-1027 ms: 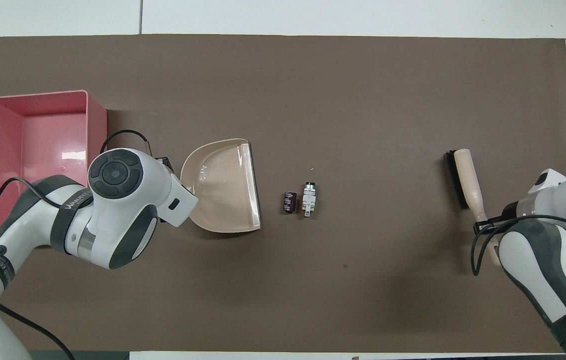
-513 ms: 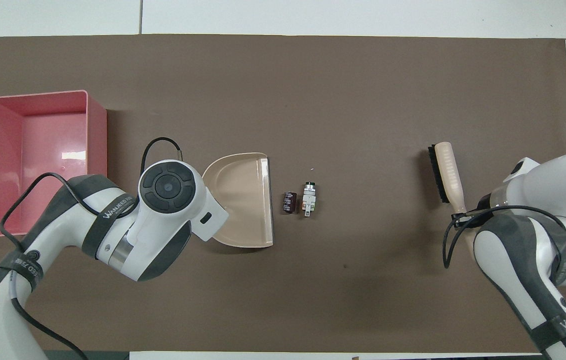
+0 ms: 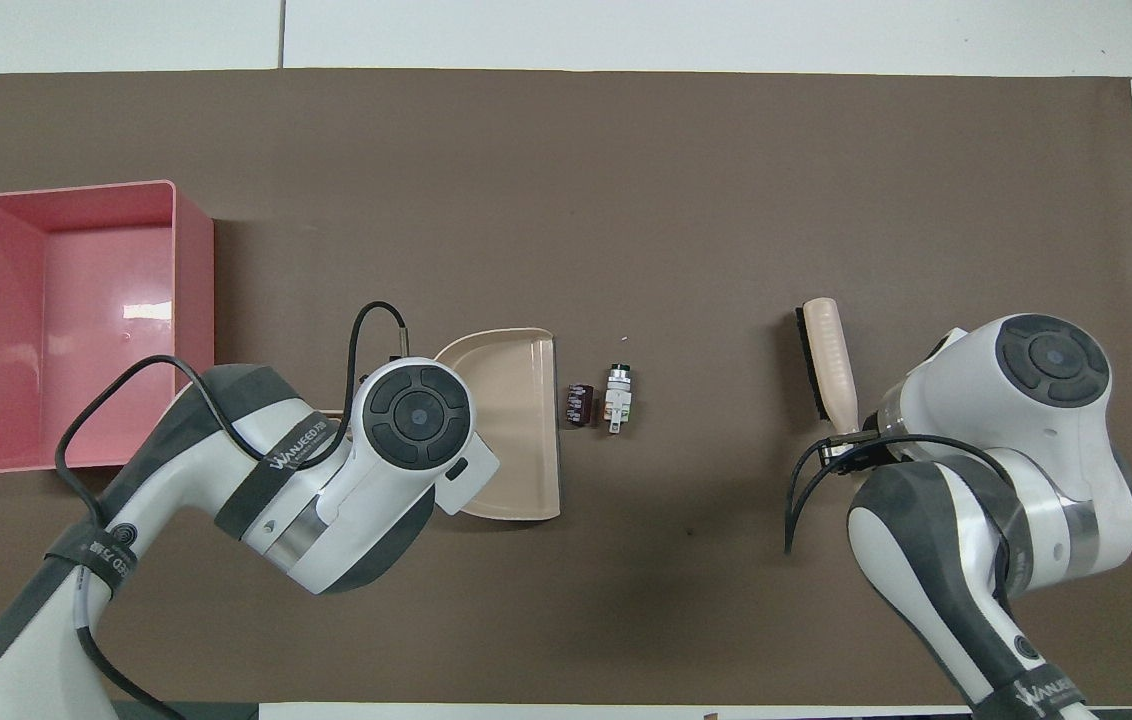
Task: Clean e-waste and dump in bin
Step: 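Slide the dustpan toward the parts while the right gripper brings the brush over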
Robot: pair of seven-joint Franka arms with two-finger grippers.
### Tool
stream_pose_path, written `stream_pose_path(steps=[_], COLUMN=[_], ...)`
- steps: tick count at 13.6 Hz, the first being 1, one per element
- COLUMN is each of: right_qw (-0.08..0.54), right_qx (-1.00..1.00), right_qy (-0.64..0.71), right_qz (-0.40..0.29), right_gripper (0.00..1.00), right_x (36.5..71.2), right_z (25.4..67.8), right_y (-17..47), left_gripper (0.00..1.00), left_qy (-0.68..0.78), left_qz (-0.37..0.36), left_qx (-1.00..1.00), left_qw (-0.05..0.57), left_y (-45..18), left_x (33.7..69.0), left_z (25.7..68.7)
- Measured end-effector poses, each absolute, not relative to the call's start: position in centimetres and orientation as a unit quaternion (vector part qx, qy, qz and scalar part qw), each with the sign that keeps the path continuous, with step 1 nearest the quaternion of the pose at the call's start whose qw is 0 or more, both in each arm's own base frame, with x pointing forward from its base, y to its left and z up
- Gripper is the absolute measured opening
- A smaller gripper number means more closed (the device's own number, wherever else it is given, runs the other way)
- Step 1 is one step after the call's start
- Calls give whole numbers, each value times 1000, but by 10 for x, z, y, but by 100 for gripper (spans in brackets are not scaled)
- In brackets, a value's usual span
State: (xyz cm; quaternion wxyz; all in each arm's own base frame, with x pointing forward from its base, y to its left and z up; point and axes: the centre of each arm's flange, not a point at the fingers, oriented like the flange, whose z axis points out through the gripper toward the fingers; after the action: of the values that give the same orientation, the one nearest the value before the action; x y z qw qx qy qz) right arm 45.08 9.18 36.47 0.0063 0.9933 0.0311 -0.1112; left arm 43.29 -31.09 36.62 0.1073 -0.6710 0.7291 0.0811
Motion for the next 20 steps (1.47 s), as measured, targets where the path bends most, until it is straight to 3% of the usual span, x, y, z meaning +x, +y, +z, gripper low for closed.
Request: stream_pose_path(steps=[9,14,20], right_qw=[20,-31,-34], right_qx=[995,996,996], right_qy=[24,15,32], right_qz=[-98,-78,-78], right_gripper=[26,26,26], right_x=[428,422,415], right_z=[378,372,364], right_y=[162,186,205], left_gripper=[34,34,34], left_qy=[730,729,724], left_qz=[82,83,85], left_qx=[-670,-671,-676], left_qw=[108,108,108], left_y=[-312,-312,-311], left_x=[432,431,430], left_z=[366,366,363])
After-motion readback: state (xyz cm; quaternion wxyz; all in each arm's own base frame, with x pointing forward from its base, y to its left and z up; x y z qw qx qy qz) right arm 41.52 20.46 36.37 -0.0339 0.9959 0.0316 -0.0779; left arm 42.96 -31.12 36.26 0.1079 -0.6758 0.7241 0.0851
